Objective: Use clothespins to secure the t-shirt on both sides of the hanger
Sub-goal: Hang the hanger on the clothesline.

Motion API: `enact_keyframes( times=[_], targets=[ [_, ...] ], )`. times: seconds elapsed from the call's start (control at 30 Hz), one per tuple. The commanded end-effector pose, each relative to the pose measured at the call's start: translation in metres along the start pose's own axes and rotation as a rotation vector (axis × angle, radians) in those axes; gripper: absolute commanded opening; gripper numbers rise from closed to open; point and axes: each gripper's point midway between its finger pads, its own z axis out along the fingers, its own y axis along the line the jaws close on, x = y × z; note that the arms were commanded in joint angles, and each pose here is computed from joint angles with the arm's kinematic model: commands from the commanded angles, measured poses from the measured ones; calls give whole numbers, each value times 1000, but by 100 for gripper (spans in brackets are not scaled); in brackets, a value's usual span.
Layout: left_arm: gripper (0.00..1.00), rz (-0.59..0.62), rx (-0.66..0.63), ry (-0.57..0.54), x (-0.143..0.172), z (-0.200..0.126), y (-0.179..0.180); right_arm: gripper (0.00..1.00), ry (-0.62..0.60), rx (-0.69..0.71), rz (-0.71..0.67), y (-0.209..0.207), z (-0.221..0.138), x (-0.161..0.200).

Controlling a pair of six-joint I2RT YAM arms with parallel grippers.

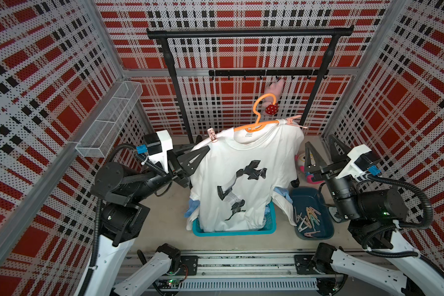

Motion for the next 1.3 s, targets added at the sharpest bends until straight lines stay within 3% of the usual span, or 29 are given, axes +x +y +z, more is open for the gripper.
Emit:
enact_keyframes(
  times=[0.0,0.2,0.33,0.7,0.87,1.0,1.1,1.2,1.27],
  targets=[
    [0,95,-19,-182,-62,-10,-8,81,-40,-70,-18,10,-7,-3],
    [0,106,-88,-234,-84,-8,4,86,18,-129,-7,23,-9,22],
    [0,112,-133,-294,-101,-8,13,89,100,-146,21,31,-10,57],
    [0,138,-127,-340,-132,8,20,100,358,-472,141,108,-24,155],
    [0,147,-165,-378,-146,4,24,100,458,-511,151,127,-26,192],
    [0,118,-184,-363,-139,8,31,100,517,-599,163,154,-34,216],
    [0,108,-183,-364,-135,7,32,100,570,-570,157,159,-30,238],
    [0,97,-166,-357,-132,9,30,100,552,-580,193,170,-24,241],
    [0,92,-167,-353,-129,9,31,94,516,-564,228,174,-16,239]
  ],
)
